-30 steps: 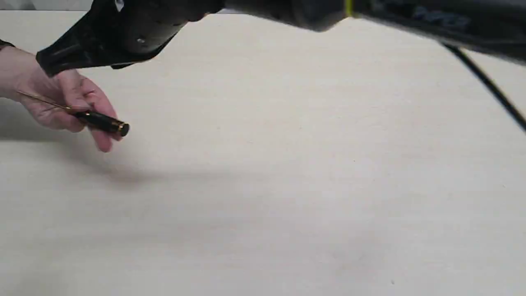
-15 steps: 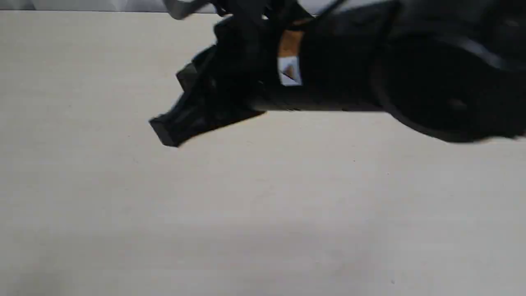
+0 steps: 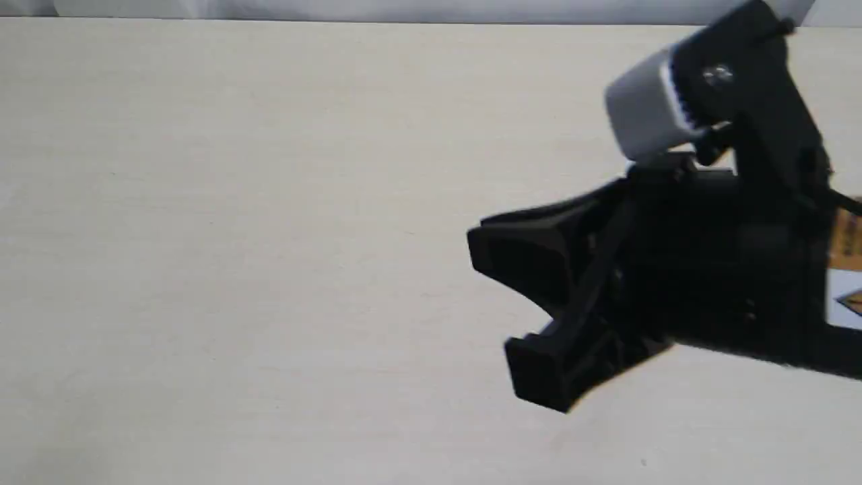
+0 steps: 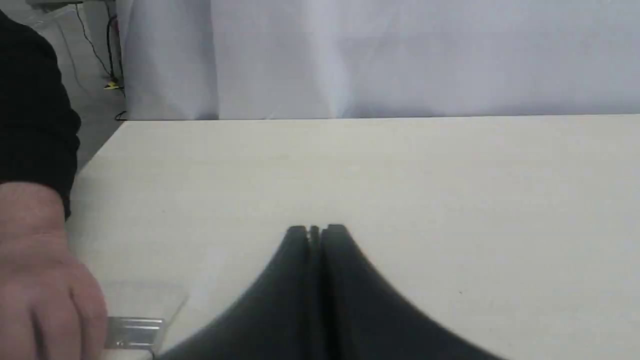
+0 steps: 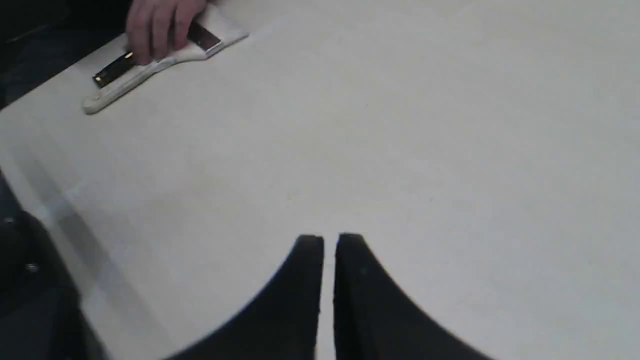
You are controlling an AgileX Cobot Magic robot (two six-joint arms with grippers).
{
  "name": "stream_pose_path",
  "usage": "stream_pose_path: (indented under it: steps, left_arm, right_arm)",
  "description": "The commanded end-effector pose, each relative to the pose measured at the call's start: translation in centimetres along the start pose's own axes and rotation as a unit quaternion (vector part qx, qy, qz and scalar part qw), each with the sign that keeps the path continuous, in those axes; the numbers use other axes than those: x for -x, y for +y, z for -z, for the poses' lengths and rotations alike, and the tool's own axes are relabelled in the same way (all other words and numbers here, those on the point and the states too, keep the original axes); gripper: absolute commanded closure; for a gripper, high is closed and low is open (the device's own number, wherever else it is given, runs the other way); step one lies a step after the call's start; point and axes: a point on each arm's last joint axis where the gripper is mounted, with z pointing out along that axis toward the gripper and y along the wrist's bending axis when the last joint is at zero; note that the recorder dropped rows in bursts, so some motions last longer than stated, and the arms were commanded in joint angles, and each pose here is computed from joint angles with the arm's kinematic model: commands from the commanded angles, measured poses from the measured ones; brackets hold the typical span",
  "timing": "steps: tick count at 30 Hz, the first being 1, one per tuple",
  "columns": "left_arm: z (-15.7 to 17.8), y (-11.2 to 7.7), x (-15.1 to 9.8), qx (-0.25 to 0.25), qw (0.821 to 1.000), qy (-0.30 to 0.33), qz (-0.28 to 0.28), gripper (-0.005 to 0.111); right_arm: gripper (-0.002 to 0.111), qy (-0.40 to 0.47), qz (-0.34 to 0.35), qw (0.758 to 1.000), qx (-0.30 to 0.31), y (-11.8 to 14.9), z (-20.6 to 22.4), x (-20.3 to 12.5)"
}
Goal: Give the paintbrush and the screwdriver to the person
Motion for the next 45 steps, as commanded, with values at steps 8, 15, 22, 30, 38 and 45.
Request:
stream_pose_path:
  steps: [8, 15, 22, 30, 38, 45]
  left_arm:
    - [0.0, -0.1, 0.0, -0.005, 1.0, -0.003, 0.002, 0.107]
    - [0.0, -0.1, 0.0, -0.005, 1.0, -0.003, 0.002, 0.107]
    - [0.0, -0.1, 0.0, -0.004, 1.0, -0.004, 0.001, 0.107]
    - [0.0, -0.1, 0.0, -0.004, 1.0, -0.004, 0.001, 0.107]
    - [0.0, -0.1, 0.0, -0.004, 1.0, -0.004, 0.001, 0.107]
    - [0.0, -0.1, 0.0, -0.004, 1.0, -0.004, 0.001, 0.107]
  right_arm:
    - [0.104, -0.037, 0.044, 0.998, -0.006, -0.4, 4.6, -0.5]
    - [0.104, -0.075, 0.042, 0.996, -0.001, -0.5, 7.4, -0.6]
    - [0.104, -0.161, 0.021, 0.98, -0.116, -3.6, 10.6, -2.3]
    - [0.104, -0.246, -0.028, 0.913, -0.324, -6.4, 13.1, -6.6]
    - [0.104, -0.281, 0.005, 0.842, -0.46, -6.9, 13.8, -9.4]
    - [0.104, -0.261, 0.002, 0.84, -0.475, -7.6, 12.9, -10.9]
